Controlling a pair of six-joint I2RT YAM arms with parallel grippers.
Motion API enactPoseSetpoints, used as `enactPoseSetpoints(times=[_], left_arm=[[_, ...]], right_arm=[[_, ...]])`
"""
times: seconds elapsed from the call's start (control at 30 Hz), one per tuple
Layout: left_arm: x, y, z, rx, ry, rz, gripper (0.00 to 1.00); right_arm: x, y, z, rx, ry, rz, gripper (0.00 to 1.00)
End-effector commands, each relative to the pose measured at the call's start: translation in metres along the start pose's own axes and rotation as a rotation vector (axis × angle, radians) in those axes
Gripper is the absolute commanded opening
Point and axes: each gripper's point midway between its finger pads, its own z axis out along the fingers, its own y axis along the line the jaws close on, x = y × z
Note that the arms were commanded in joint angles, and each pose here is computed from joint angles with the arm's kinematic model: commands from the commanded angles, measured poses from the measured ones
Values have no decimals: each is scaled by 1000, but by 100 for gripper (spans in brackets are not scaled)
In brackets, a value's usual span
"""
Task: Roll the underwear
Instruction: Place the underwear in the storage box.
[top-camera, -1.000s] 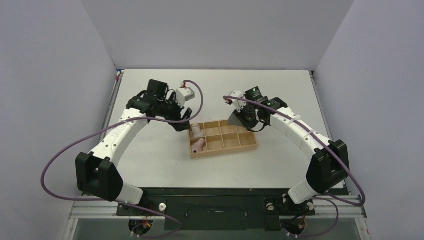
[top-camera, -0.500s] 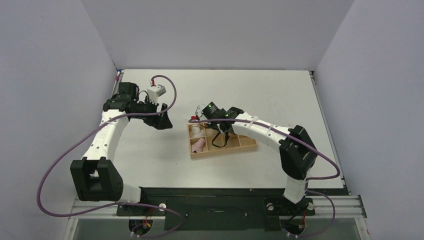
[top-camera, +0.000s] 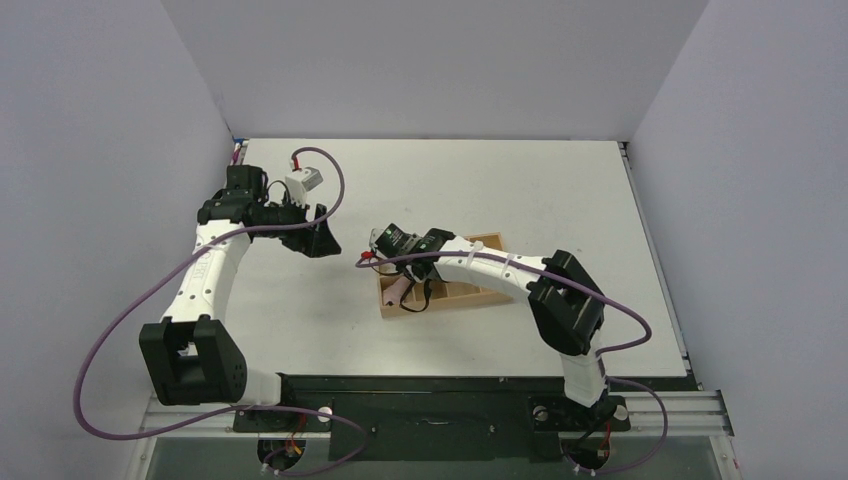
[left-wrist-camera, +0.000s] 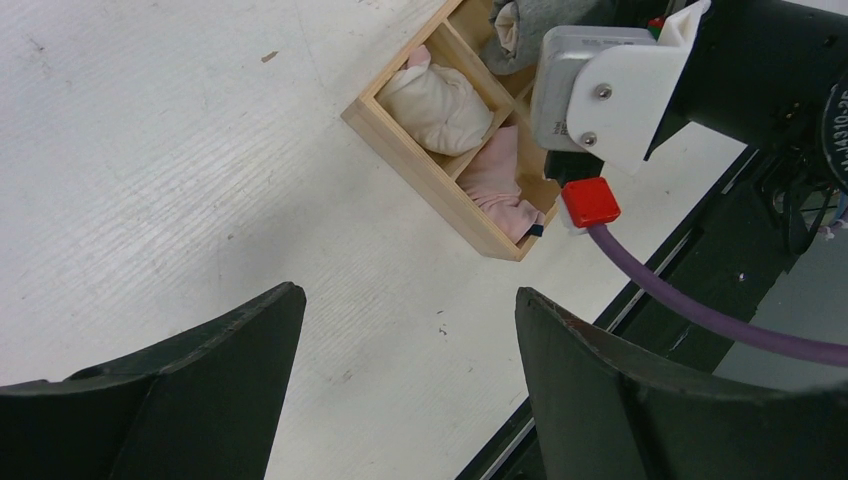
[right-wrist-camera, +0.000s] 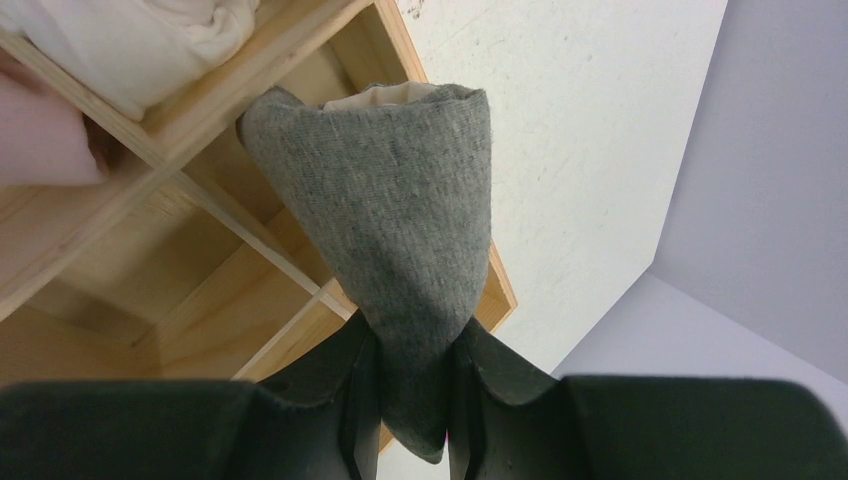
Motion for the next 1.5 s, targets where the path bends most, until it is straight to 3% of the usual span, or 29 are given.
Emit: enactPoseSetpoints(times=[0.0,0.43,0.73,1.1,1.47], left_arm=[[-8,-11,-10,39,-46,14,75],[-6,-12,-11,66,-47,0,76],[-4,-15,-9,87,-37,-10,76],[-4,-17,-9,107,-31,-25,76],[-2,-18,-8,119,-23,-31,77]], right_arm=[[-9,-11,-2,50,22,-19,0],[-19,20,14,-113,20,-56,0],[-21,32,23,-287,31,32,0],[-2,47,50,-468,127,148,0],[21,80,76,-595,251,159,0]])
